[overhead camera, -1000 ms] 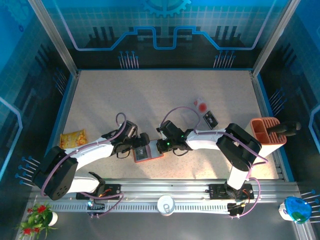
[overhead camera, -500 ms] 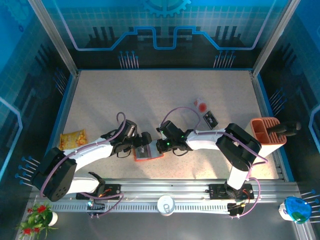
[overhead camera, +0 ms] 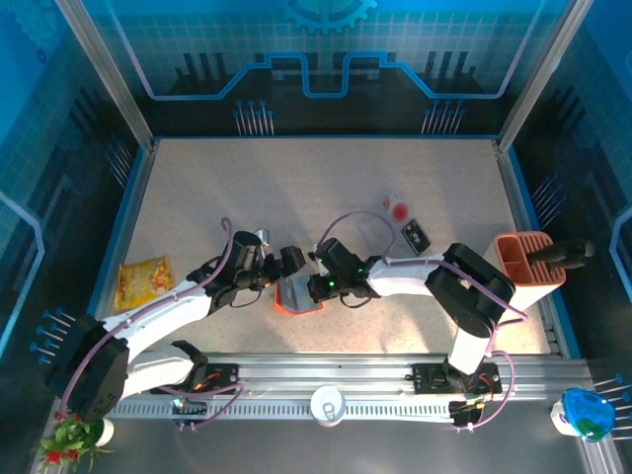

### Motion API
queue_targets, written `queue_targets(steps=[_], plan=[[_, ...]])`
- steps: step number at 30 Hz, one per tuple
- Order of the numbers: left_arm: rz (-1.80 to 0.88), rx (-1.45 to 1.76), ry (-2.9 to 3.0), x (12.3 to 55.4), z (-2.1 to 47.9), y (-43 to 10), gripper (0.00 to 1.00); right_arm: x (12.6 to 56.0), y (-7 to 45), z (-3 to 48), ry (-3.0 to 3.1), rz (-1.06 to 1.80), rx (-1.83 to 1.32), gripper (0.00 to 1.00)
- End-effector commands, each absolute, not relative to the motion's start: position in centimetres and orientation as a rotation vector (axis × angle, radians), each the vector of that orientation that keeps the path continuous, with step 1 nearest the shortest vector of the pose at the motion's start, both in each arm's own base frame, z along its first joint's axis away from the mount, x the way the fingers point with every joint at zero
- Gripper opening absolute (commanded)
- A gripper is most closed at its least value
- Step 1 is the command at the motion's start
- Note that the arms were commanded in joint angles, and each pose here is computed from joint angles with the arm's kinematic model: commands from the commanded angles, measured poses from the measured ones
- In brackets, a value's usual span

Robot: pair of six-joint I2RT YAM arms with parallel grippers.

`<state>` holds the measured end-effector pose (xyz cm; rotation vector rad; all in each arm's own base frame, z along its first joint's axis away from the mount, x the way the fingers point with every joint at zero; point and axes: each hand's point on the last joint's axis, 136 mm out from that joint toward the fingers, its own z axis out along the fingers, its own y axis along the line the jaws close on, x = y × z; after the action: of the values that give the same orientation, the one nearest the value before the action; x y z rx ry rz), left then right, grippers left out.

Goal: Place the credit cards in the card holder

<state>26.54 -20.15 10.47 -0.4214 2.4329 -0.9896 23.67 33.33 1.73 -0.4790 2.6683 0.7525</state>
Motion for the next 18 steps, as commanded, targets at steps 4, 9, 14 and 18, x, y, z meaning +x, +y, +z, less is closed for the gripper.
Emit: queue_targets(steps=[4, 9, 14, 18], plan=[[-1.070, -0.412, 2.425, 26.4, 10.9, -21.7, 0.99, 23.5, 31.4, 1.5, 2.743, 0.725, -0.415, 0.00], [-1.069, -0.408, 2.430, 26.4, 10.9, -22.0, 0.99, 25.8, 30.9, 7.2, 2.608, 0.816, -0.325, 0.00], [-1.086, -0.387, 2.436, 26.5, 10.8, -23.2, 0.99, 27.0, 26.9, 9.2, 2.560, 0.807, -0.175, 0.00], [-1.104, -0.362, 2.434, 26.6, 11.1, -24.6, 0.99, 26.9, 23.6, 8.7, 2.564, 0.784, -0.080, 0.00]])
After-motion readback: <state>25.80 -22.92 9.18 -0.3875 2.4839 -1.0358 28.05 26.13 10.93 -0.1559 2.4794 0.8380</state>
